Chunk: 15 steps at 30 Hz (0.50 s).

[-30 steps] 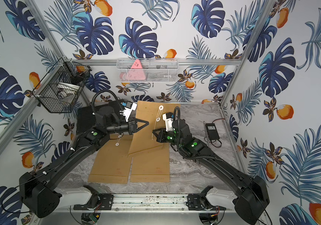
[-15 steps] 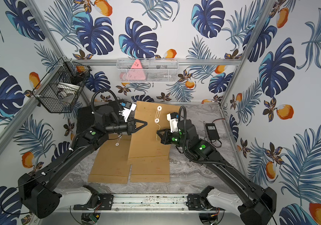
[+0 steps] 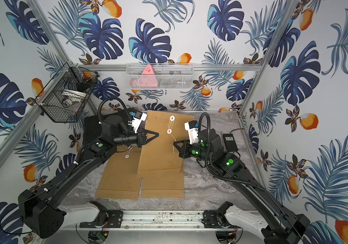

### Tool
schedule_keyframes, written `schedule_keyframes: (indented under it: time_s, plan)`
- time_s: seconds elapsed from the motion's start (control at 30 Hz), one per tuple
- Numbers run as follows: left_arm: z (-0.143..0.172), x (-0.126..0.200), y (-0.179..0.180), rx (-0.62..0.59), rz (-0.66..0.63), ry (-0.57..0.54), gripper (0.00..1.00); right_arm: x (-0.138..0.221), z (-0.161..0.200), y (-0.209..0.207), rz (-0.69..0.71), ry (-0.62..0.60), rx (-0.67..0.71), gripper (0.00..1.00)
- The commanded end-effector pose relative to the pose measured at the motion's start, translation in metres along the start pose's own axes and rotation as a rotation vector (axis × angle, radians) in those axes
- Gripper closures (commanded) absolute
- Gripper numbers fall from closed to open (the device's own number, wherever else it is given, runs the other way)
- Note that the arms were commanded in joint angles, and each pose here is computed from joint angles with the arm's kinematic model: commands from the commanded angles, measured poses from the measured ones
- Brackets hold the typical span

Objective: Close the mouth of the file bag
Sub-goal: Close the file bag.

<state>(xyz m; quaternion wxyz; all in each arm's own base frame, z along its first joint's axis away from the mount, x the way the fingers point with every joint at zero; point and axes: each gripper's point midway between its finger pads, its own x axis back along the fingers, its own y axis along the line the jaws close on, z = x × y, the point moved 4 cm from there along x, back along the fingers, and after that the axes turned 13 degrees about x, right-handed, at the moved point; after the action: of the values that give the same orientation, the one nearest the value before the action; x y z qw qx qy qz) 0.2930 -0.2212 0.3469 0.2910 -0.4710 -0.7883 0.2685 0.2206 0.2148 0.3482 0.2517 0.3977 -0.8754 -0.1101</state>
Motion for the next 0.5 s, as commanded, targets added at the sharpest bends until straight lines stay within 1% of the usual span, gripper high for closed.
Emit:
schedule_keyframes:
  time_s: [0.0,0.07,0.1,0.23,0.37,0.47]
  plan:
    - [-0.003,0.003,-0.004,-0.029,0.009,-0.015,1.00,0.005,-0.004,0.003,-0.013,-0.006,0.027,1.00]
    - [-0.003,0.003,-0.005,-0.029,0.013,-0.015,1.00,0.005,-0.001,-0.006,0.030,0.005,0.027,1.00]
    - [-0.003,0.004,-0.006,-0.028,0.015,-0.015,1.00,0.011,-0.011,-0.008,0.053,-0.014,0.030,1.00]
    - [-0.001,0.005,-0.006,-0.024,0.022,-0.012,1.00,0.025,-0.021,-0.033,0.136,-0.034,0.000,1.00]
    - [0.002,0.005,-0.007,-0.017,0.031,-0.006,1.00,0.039,-0.034,-0.053,0.197,-0.071,-0.024,1.00]
    - [0.004,0.005,-0.007,-0.012,0.040,-0.001,1.00,0.039,-0.040,-0.061,0.224,-0.071,-0.019,1.00]
